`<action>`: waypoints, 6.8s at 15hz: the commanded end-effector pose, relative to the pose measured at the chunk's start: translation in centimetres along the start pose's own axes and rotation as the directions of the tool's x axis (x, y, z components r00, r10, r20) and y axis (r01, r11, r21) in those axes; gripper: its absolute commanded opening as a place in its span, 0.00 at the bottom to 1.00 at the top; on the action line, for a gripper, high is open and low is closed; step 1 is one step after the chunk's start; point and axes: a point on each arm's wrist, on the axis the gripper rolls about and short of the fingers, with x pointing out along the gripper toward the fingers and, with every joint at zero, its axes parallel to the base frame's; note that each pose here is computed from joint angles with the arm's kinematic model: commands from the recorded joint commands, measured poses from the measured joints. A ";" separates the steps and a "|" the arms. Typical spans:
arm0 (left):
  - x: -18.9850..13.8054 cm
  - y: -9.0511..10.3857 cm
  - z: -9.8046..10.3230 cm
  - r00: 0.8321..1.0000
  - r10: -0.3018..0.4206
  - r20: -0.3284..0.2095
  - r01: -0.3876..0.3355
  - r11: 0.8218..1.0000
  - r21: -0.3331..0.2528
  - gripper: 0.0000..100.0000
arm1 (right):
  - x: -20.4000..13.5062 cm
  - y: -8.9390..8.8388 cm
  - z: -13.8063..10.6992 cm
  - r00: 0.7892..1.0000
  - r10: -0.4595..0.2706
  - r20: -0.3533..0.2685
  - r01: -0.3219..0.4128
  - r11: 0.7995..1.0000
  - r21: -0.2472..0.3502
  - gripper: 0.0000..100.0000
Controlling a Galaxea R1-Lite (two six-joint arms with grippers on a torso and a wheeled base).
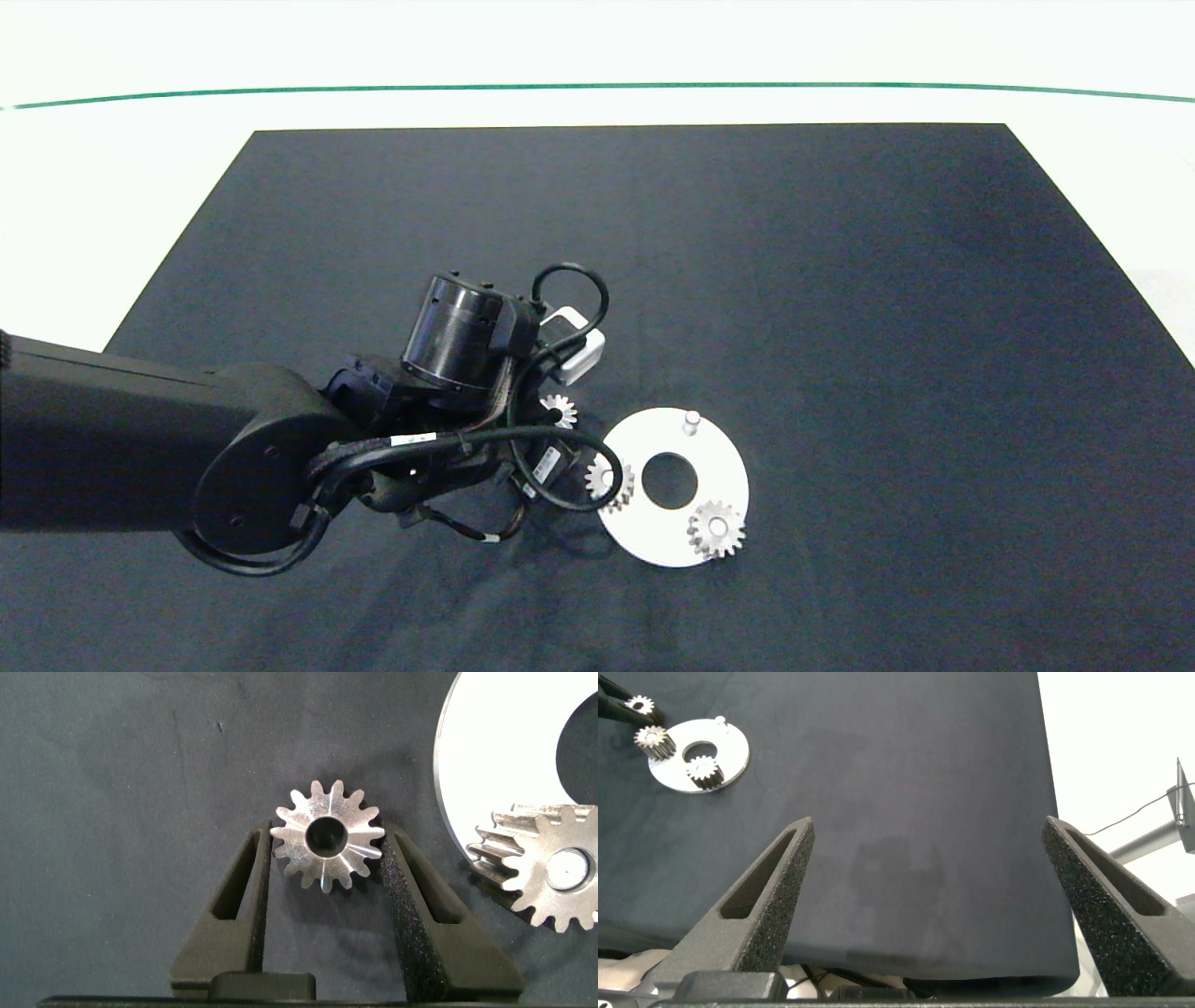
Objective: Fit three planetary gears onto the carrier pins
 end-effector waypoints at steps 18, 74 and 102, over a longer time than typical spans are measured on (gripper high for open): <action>-4.8 -2.2 4.5 0.988 -0.084 0.132 0.078 0.996 0.052 0.01 | -0.3 0.0 0.2 1.000 -0.005 0.011 0.005 1.000 -0.001 1.00; 1.1 -7.5 8.3 0.995 -0.091 0.051 0.082 0.983 0.165 0.01 | -0.4 0.0 0.3 1.000 0.011 0.019 -0.011 1.000 -0.002 1.00; -29.9 7.6 -1.9 0.988 0.098 -0.118 -0.127 0.956 -0.266 1.00 | 5.2 -0.3 4.0 0.979 0.019 -0.201 -0.021 1.000 -0.006 1.00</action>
